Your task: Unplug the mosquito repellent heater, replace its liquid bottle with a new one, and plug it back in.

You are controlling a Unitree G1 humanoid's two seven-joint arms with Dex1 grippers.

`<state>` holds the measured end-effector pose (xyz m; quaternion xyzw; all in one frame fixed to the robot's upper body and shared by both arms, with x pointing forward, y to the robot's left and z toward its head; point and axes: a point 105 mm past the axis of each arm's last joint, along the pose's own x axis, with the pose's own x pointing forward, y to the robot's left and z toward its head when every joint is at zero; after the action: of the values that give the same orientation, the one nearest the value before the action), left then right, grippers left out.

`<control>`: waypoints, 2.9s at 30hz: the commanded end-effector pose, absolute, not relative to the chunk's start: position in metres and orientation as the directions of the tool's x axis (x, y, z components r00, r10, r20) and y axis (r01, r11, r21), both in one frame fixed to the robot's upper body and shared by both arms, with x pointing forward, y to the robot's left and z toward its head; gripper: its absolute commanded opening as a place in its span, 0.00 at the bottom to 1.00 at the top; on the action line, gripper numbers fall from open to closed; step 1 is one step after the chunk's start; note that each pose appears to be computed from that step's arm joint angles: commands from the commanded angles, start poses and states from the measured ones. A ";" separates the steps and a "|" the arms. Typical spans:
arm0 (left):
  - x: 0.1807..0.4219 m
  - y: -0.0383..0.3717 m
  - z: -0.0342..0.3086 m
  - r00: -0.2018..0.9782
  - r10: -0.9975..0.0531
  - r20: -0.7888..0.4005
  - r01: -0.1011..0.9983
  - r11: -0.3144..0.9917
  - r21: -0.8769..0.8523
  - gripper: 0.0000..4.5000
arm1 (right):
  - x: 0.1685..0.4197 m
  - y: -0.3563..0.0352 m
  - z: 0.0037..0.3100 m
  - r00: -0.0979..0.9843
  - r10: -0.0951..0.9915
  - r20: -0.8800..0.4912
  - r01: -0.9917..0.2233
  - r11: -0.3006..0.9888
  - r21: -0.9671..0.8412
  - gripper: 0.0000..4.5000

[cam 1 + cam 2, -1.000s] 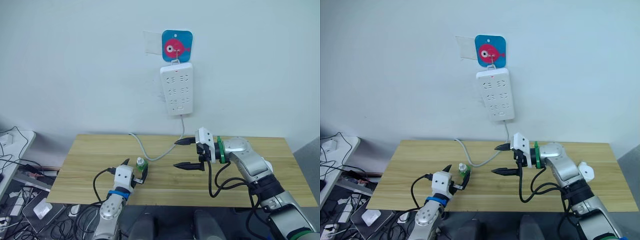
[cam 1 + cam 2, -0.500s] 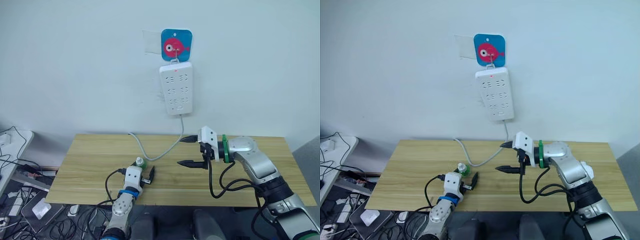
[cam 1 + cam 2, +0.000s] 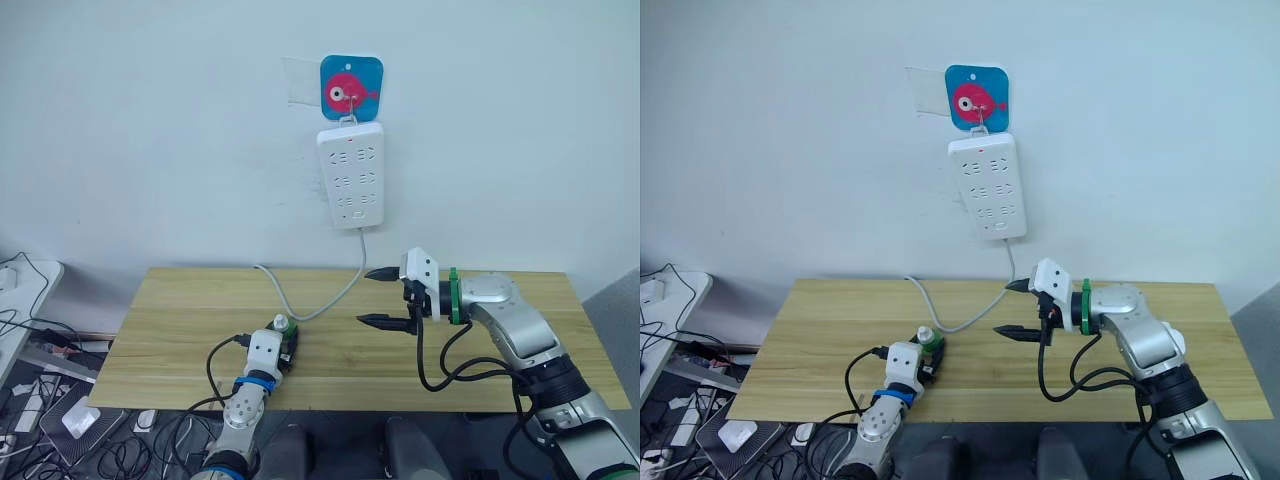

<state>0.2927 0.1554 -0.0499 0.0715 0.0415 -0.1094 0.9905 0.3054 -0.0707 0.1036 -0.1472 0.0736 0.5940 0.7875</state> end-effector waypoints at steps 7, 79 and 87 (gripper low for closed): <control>0.293 0.114 0.050 0.703 -0.710 -0.041 0.707 0.689 0.159 0.49 | 0.304 -0.064 0.107 0.395 0.902 -0.175 -0.914 0.368 -0.172 1.00; 0.280 0.083 0.056 0.287 -0.929 -0.232 0.948 0.241 0.210 0.49 | 0.287 -0.068 0.113 0.131 0.977 -0.167 -0.979 0.101 -0.174 0.99; 0.285 0.078 0.058 0.279 -0.932 -0.230 0.949 0.231 0.214 0.49 | 0.287 -0.028 0.103 0.242 0.964 -0.114 -0.954 0.215 -0.208 0.99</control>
<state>0.2802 0.0798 0.0494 0.1577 0.0432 -0.6008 0.7825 0.2869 -0.0357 0.0954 -0.1077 0.0028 0.6189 0.7781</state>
